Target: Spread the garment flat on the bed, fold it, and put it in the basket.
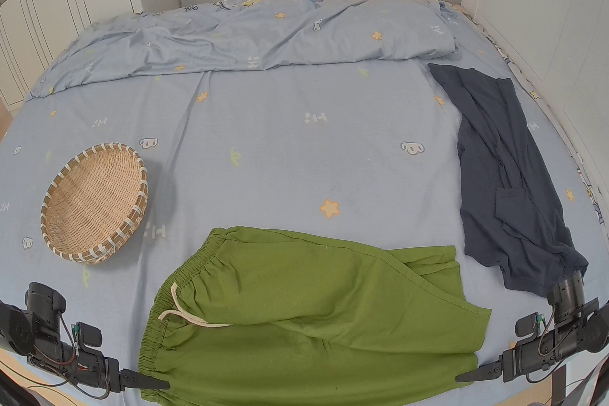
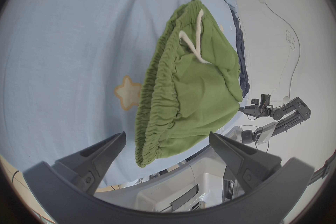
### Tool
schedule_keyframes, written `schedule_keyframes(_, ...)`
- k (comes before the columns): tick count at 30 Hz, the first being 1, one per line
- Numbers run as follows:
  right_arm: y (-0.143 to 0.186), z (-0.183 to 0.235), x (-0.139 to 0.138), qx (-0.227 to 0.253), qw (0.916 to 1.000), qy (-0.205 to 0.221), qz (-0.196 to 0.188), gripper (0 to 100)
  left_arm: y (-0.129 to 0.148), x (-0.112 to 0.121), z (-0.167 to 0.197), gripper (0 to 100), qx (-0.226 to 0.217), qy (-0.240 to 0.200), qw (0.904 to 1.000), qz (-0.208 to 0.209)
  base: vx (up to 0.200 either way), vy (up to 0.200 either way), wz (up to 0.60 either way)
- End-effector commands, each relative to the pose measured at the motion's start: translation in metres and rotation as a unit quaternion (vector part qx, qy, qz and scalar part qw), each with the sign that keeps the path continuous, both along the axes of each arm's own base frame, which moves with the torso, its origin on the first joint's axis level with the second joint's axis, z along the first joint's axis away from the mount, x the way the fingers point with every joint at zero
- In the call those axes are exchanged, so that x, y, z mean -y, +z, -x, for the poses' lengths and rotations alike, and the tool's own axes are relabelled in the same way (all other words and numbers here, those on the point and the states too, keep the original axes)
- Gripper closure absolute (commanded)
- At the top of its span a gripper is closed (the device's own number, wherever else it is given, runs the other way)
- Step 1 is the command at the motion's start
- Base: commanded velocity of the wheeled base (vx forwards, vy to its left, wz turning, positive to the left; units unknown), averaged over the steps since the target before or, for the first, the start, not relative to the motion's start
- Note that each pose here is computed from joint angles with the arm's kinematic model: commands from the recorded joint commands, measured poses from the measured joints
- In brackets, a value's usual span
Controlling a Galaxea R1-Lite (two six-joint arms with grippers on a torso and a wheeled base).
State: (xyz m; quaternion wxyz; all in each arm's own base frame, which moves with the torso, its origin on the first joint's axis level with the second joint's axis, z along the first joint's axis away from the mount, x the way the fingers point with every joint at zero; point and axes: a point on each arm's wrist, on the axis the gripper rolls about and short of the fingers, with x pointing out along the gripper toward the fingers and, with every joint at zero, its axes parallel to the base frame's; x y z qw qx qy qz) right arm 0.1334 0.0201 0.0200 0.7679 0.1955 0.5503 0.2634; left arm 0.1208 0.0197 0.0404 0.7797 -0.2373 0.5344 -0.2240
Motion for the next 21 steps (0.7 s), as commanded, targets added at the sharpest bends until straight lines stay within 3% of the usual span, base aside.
schedule_keyframes(1,0.012,0.008,0.002,0.038,0.9992,-0.009,-0.002,0,0.017,-0.004,0.002,0,0.055,0.023,0.9981,-0.013,0.0,0.0,0.0)
schedule_keyframes(6,0.036,0.009,0.005,0.11,0.993,-0.042,-0.01,0,0.052,-0.003,0.008,0,0.105,0.046,0.9932,-0.02,0.0,0.0,0.0)
schedule_keyframes(9,0.044,0.008,0.006,0.126,0.9907,-0.049,-0.012,0,0.07,-0.002,0.009,0,0.12,0.053,0.9912,-0.02,0.0,0.0,0.0)
schedule_keyframes(10,0.044,0.008,0.006,0.126,0.9907,-0.049,-0.012,0,0.096,0.0,0.013,0,0.137,0.065,0.9882,-0.021,0.0,0.0,0.0)
schedule_keyframes(11,0.064,0.005,0.009,0.157,0.9854,-0.066,-0.003,0,0.106,0.001,0.013,0,0.145,0.061,0.9872,-0.023,0.0,0.0,0.0)
schedule_keyframes(16,0.107,-0.011,0.011,0.207,0.9755,-0.075,0.001,0,0.148,0.012,-0.003,0,0.199,0.001,0.9797,-0.026,0.0,0.0,0.0)
schedule_keyframes(21,0.148,-0.035,0.013,0.254,0.9641,-0.079,0.0,0,0.168,0.025,-0.052,0,0.192,-0.033,0.9809,0.005,0.0,0.0,0.0)
